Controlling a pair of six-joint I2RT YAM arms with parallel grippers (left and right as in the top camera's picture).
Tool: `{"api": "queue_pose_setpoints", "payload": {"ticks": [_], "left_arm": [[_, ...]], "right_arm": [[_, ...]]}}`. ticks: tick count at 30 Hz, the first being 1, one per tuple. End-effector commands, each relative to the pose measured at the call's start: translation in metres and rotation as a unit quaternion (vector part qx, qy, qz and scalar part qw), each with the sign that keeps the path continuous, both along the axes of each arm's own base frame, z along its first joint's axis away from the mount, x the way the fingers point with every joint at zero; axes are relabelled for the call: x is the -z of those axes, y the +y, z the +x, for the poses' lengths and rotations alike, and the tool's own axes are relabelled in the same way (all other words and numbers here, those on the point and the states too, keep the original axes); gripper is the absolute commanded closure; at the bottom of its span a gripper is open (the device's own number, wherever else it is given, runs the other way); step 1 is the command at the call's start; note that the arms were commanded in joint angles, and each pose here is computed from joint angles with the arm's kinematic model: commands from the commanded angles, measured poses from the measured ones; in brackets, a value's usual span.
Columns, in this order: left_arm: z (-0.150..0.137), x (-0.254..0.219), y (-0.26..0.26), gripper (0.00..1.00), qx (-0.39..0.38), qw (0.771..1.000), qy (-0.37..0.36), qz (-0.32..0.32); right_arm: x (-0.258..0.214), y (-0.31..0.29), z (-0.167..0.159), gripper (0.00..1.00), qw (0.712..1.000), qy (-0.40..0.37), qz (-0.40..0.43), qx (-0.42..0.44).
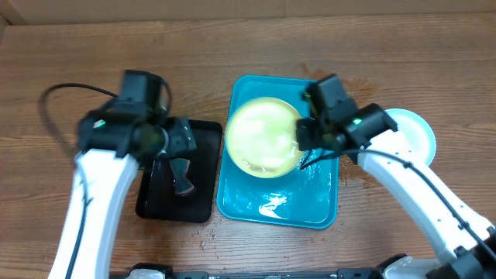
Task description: Clean dirty plates on tray and stack at the side
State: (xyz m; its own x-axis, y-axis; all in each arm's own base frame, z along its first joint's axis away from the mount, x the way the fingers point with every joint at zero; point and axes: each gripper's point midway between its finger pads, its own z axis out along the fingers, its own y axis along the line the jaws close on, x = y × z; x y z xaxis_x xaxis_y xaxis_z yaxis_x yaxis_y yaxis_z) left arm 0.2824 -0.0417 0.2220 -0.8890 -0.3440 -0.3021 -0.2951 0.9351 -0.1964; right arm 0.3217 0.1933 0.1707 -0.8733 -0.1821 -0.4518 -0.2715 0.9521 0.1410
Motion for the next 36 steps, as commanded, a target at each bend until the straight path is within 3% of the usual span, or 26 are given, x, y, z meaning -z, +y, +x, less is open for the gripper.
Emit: {"api": "queue_pose_setpoints", "payload": {"ticks": [1,2,7,15,29,36], "left_arm": [[-0.010,-0.068,0.002,0.04,0.004,0.995,-0.097,-0.019],[-0.015,-0.083,0.002,0.00,0.005,0.993,-0.117,-0.022],[-0.042,-0.130,0.005,0.00,0.005,0.981,-0.191,-0.028],[-0.074,-0.139,0.018,0.00,-0.009,0.977,-0.212,-0.007],[-0.078,-0.134,0.019,0.00,-0.010,0.980,-0.197,-0.004],[-0.077,-0.134,0.019,0.00,-0.010,0.980,-0.196,-0.004]], "right_arm": [[-0.036,0.030,0.004,0.96,0.994,-0.093,-0.029,-0.052],[-0.042,0.043,0.004,0.96,0.991,-0.119,-0.030,-0.063],[-0.057,0.101,0.003,0.96,0.972,-0.218,-0.042,-0.081],[-0.058,0.131,0.005,0.96,0.940,-0.320,-0.113,-0.035],[-0.108,0.144,-0.044,0.96,0.877,-0.444,-0.186,0.004],[-0.109,0.152,-0.056,0.96,0.875,-0.449,-0.180,-0.007]]}}
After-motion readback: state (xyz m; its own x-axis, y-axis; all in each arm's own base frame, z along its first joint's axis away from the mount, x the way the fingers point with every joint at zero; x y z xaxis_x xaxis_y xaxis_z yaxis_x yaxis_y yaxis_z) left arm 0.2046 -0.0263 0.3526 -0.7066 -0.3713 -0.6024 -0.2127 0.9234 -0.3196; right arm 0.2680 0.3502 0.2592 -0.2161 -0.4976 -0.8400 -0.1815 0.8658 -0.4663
